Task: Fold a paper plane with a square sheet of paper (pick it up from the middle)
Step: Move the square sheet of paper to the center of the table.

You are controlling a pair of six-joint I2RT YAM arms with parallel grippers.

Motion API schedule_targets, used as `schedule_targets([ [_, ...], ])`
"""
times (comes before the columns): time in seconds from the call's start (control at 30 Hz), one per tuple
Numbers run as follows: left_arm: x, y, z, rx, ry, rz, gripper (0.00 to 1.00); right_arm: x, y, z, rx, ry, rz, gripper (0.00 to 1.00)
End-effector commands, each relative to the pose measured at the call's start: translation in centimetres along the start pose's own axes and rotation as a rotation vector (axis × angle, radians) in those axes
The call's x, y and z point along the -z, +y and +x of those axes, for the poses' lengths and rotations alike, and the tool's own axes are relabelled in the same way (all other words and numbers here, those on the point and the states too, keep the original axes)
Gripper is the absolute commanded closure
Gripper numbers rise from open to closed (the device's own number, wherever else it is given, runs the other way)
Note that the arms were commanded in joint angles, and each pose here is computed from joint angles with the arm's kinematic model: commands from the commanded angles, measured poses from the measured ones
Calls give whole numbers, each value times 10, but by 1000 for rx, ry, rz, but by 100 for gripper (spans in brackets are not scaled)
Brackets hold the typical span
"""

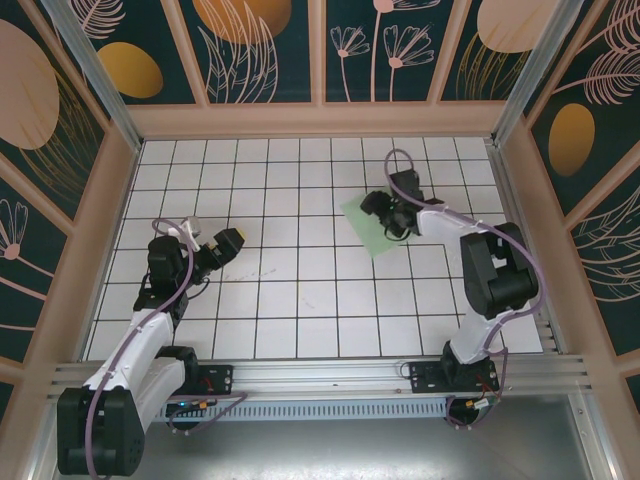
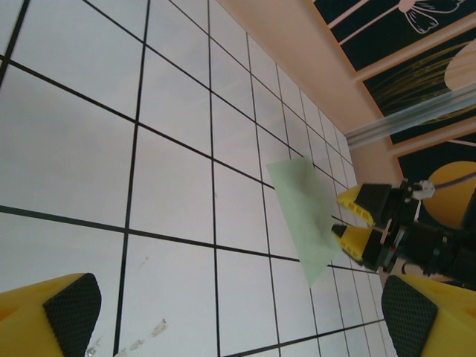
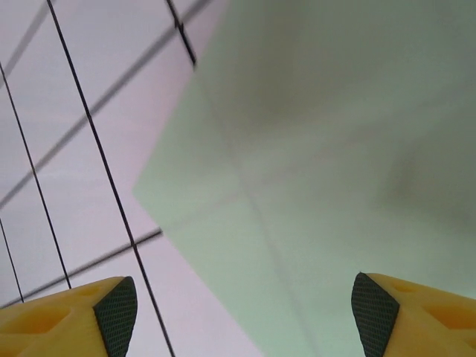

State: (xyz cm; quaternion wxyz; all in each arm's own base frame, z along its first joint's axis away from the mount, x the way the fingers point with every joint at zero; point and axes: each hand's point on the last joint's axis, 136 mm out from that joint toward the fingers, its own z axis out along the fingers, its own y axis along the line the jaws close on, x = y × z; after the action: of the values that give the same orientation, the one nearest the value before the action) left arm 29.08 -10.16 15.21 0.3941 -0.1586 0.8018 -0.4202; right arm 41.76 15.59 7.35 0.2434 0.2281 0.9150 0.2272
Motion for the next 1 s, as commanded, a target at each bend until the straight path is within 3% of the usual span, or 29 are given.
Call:
schedule_targets([
  [0.0,-2,-5,8,21,34,52,1,5,-28,-25,80,10,37,22],
  [0.23,-13,-8,20,21,93,50,1,-22,-52,-34,108,84,66,23],
  [0.43,-20,-13,30,0,147,48,1,-29,-63,-10,103,128,86,26],
  [0.53,-21,-17,31,-9,153,54,1,-24,-80,9,43,141,165,26],
  [0.73,-23,-17,33,-14,154,45,1,0,-91,88,-234,145,256,25],
  [0.9,-24,-16,34,-1,162,32,1,26,-69,154,-456,108,205,22],
  [0.97,-24,-16,36,-4,170,32,1,38,-51,163,-484,116,156,22],
])
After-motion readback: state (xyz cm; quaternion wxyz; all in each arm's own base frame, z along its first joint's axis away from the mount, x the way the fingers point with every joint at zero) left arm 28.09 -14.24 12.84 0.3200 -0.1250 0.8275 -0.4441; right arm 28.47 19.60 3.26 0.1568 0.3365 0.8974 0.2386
